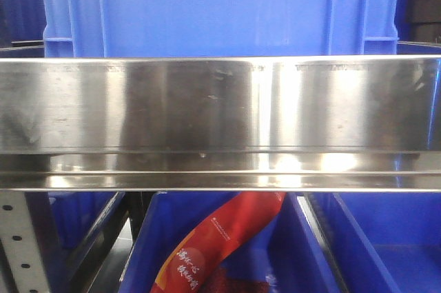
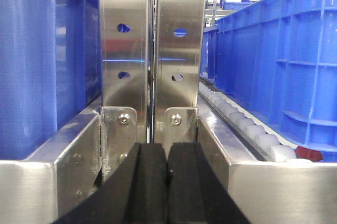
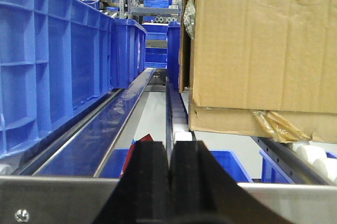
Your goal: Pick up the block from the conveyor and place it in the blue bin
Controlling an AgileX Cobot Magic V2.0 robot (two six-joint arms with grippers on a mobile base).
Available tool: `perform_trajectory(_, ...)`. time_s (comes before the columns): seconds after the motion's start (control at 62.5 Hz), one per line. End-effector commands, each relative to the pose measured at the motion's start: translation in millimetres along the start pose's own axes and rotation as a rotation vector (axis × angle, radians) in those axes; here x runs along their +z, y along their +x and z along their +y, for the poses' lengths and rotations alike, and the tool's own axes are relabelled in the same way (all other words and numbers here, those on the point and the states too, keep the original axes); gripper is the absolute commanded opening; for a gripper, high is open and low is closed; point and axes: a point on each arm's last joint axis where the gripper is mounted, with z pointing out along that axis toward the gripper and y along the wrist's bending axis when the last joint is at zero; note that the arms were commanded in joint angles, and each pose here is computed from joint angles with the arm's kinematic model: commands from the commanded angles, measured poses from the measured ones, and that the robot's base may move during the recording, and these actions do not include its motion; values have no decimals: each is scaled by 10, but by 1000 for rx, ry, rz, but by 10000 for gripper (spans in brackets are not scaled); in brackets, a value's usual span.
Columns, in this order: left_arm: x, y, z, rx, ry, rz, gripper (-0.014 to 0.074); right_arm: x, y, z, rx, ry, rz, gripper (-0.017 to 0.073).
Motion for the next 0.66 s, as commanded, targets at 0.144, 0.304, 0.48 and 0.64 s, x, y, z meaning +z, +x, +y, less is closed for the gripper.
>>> perform_trajectory(0.144, -4, -15, 1, -2, -2, -12, -111, -4, -24, -4, -9, 5, -26, -162)
perform_trajectory(0.304, -4, -15, 1, -2, -2, -12, -111, -4, -24, -4, -9, 5, -26, -162)
perform_trajectory(0.48, -4, -15, 1, -2, -2, -12, -111, -4, -24, -4, -9, 5, -26, -162)
perform_trajectory(0.64, -4, -15, 1, -2, -2, -12, -111, -4, -24, -4, -9, 5, -26, -162)
